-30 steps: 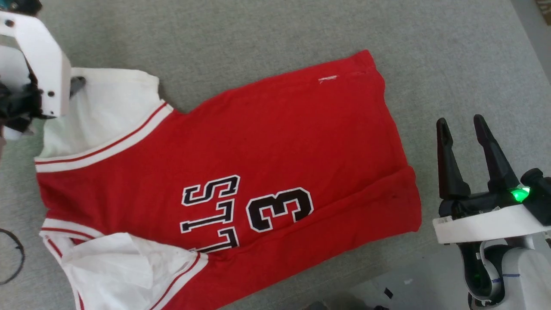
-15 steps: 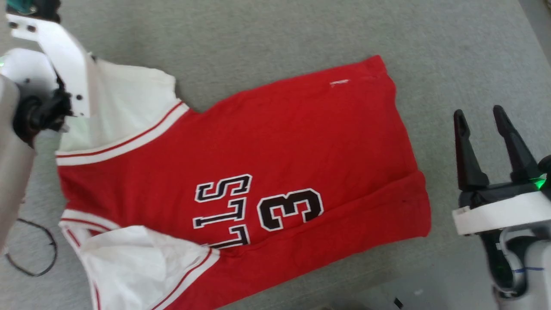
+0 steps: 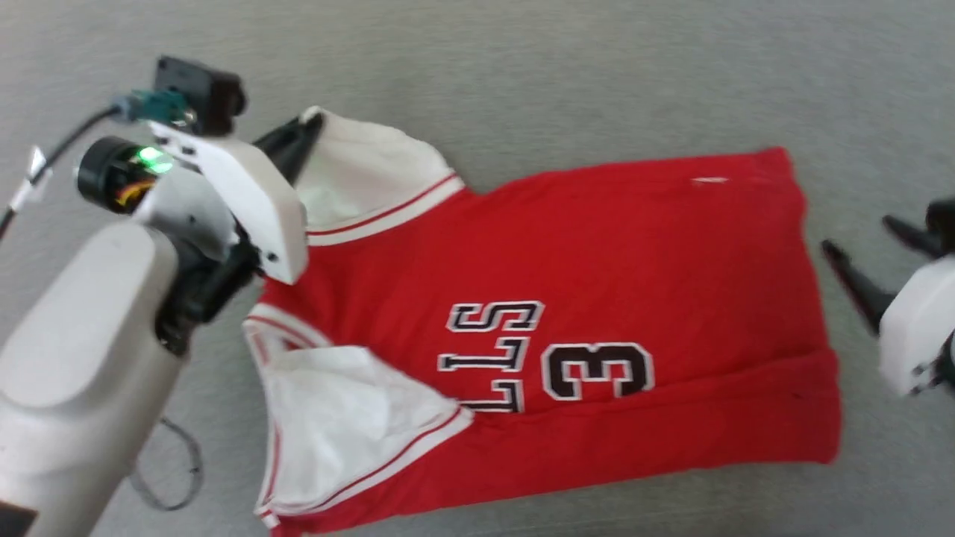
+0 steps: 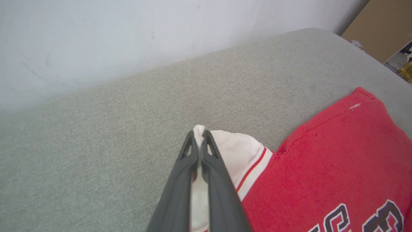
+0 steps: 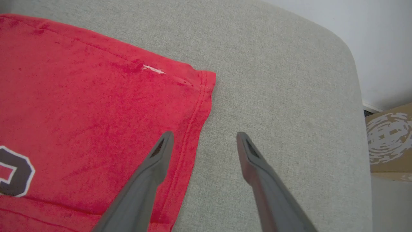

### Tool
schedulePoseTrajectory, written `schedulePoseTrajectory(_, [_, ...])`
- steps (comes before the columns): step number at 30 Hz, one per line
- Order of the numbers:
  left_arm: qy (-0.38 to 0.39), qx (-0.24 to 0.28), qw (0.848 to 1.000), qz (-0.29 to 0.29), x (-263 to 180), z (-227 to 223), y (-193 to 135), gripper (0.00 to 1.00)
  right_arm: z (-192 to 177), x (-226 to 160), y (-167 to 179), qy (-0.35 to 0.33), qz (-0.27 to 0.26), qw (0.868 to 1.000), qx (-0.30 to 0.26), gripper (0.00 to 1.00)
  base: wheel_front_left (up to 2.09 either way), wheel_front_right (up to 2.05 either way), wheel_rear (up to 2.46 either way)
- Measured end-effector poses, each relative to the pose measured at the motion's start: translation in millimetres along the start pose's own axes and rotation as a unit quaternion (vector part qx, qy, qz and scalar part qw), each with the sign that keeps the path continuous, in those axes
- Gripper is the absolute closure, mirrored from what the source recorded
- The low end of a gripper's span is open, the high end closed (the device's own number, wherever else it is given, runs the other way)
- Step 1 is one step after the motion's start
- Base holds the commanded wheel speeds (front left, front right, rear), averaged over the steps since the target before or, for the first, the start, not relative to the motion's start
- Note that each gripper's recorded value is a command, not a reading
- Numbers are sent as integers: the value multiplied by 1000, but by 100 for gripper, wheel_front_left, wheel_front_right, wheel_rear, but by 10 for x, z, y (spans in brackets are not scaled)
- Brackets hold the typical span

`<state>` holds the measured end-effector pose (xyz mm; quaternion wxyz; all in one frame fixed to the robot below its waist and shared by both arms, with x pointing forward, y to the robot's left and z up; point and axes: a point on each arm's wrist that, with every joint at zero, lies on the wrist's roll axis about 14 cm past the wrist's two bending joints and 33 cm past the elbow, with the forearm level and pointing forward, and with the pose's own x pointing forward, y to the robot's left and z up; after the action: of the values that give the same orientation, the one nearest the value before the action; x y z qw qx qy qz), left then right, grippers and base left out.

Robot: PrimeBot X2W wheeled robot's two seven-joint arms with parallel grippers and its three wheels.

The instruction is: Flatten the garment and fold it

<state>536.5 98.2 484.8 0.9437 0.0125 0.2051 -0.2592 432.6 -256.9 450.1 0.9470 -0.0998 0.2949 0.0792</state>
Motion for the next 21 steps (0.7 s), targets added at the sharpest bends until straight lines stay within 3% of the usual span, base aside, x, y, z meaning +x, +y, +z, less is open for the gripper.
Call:
schedulePoseTrajectory(7, [-69,25,997,26,-359,188,0,100,264,440,12,58,32,995,-80,0,0,0,0])
schedulePoseTrajectory(16, [-71,13,997,36,-534,-20,-54,100,-44,960,104,164,62,975,-133,0,0,0,0])
schedulePoseTrajectory(21, [-59,8,997,51,-578,-147,20,100,-148,1172,165,185,75,968,-155,0,0,0,0])
